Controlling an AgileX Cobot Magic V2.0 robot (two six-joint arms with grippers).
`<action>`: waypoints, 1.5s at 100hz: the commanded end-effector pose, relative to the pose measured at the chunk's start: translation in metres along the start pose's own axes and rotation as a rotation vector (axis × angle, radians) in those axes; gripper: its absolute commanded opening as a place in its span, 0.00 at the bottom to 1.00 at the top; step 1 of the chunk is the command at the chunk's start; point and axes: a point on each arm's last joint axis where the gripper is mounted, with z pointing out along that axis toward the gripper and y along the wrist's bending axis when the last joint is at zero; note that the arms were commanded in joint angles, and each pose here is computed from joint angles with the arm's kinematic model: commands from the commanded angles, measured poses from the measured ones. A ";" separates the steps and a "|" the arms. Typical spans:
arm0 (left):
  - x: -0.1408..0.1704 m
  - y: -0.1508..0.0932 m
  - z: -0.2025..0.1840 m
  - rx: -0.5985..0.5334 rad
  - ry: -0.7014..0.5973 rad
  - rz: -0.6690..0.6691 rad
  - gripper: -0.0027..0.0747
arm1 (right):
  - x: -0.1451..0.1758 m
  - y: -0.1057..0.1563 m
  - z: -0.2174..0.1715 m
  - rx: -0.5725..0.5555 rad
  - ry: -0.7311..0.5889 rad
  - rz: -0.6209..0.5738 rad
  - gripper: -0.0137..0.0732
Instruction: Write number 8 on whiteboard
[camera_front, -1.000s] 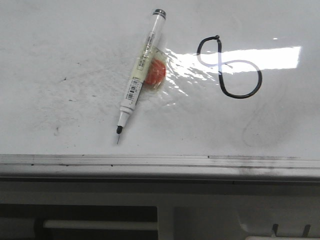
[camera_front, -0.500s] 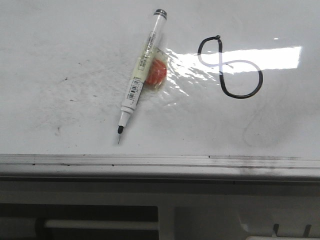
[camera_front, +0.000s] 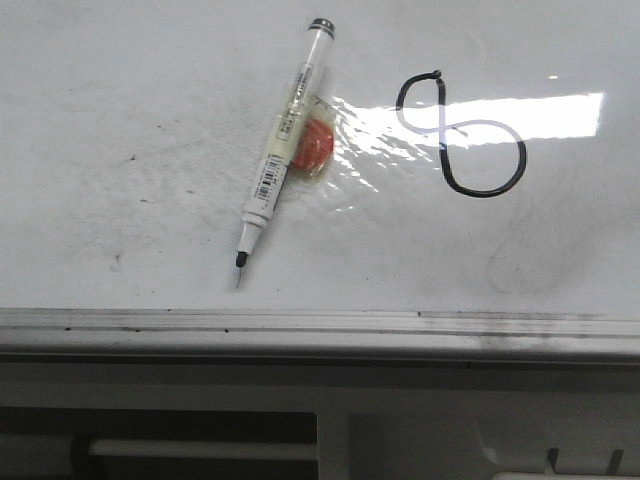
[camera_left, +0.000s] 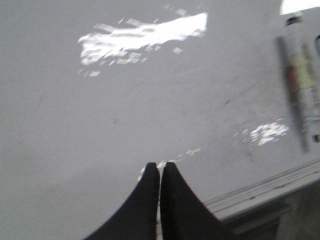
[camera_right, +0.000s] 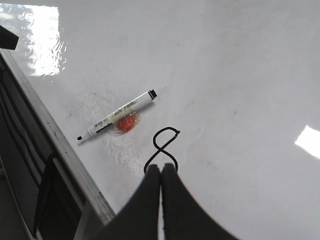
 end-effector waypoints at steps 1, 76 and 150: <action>0.001 0.008 -0.004 -0.113 -0.050 -0.040 0.01 | -0.013 -0.006 -0.002 0.041 -0.084 -0.009 0.08; 0.055 0.015 -0.004 -0.272 0.061 -0.170 0.01 | -0.013 -0.006 -0.002 0.041 -0.084 -0.009 0.08; 0.055 0.015 -0.004 -0.272 0.061 -0.170 0.01 | 0.064 0.007 0.035 0.347 0.042 0.127 0.08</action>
